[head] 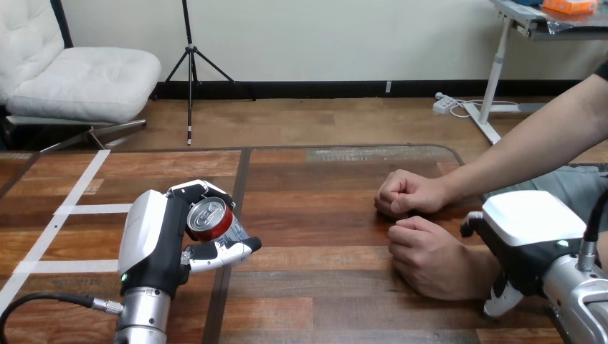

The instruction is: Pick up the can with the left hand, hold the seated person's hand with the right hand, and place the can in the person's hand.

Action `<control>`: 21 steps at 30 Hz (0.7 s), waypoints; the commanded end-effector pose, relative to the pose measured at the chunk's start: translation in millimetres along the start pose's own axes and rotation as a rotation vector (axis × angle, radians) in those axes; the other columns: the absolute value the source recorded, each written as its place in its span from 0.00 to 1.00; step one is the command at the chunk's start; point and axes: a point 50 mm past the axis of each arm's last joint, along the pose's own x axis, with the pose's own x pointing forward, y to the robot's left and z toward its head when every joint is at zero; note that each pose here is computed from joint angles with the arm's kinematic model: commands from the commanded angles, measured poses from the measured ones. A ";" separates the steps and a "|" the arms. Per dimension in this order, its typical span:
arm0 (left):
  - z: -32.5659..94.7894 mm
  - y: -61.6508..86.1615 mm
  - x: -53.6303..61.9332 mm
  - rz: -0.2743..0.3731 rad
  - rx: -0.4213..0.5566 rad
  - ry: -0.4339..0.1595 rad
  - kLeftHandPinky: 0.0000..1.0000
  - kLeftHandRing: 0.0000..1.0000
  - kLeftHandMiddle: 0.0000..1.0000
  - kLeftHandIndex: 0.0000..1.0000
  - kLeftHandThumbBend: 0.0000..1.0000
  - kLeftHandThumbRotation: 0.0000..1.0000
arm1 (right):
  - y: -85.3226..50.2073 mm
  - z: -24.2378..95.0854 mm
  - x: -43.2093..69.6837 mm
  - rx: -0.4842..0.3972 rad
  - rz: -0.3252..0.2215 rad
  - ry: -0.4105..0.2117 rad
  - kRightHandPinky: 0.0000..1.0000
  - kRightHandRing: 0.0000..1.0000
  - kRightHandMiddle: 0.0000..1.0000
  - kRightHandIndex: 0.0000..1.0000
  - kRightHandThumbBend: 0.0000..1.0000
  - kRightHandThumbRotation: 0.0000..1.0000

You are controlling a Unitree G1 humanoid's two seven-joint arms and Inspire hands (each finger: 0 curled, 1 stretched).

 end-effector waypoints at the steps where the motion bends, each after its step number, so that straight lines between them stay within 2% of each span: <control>1: 17.2 10.8 14.5 0.061 -0.027 -0.095 0.32 0.39 0.46 0.48 0.69 0.00 | -21.6 -0.6 5.1 -0.055 -0.054 0.024 0.79 0.82 0.82 0.80 0.83 0.02; 21: 15.5 12.7 14.0 0.065 -0.021 -0.087 0.33 0.39 0.46 0.48 0.68 0.00 | -19.9 -2.4 12.9 -0.072 0.000 0.058 0.79 0.82 0.83 0.81 0.79 0.06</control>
